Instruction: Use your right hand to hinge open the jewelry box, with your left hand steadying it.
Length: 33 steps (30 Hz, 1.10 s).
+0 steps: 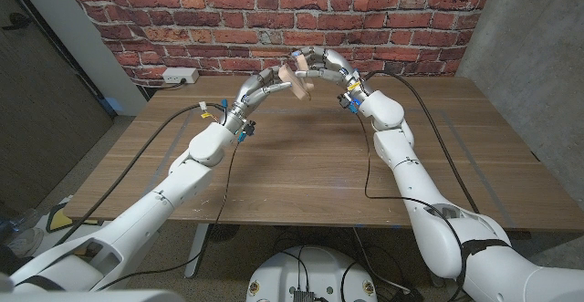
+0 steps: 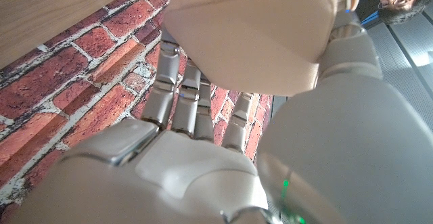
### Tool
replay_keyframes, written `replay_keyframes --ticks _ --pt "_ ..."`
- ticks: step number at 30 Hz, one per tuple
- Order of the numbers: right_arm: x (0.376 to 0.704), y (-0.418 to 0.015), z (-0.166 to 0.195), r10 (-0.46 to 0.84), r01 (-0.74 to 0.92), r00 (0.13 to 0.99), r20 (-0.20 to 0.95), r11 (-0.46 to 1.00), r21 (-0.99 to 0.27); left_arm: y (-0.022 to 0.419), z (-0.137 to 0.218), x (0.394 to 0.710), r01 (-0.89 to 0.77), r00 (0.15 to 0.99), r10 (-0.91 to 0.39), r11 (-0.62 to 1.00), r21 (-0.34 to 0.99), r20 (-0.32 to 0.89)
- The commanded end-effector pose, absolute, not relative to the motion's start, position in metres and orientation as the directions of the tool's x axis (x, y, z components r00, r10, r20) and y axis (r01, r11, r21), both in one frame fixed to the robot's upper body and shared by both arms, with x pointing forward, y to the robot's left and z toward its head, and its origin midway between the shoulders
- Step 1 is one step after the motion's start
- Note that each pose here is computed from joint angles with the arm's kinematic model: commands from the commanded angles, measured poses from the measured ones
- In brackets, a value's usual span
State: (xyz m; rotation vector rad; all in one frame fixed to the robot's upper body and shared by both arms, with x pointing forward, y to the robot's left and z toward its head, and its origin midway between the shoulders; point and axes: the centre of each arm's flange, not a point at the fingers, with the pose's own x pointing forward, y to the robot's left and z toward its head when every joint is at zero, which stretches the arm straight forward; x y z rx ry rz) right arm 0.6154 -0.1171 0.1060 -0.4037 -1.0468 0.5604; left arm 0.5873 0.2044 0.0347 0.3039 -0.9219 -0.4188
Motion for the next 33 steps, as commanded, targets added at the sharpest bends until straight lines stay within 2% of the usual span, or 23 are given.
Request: replay_keyframes --ticks 1,13,24,33 --pt "0.617 -0.124 0.1 0.547 -0.287 0.382 0.745 0.837 -0.466 0.201 0.033 0.582 0.226 0.514 -0.445 0.895 0.385 0.733" --pt "0.617 -0.13 0.096 0.461 -0.344 0.377 0.803 0.875 -0.341 0.198 0.024 0.581 0.245 0.52 -0.382 0.924 0.295 0.764" --pt "0.618 -0.136 0.089 0.366 -0.367 0.382 0.849 0.903 -0.225 0.19 0.008 0.585 0.291 0.547 -0.261 0.95 0.112 0.796" --pt "0.619 -0.138 0.082 0.267 -0.387 0.385 0.883 0.916 -0.108 0.183 0.004 0.587 0.336 0.554 -0.221 0.942 0.028 0.803"
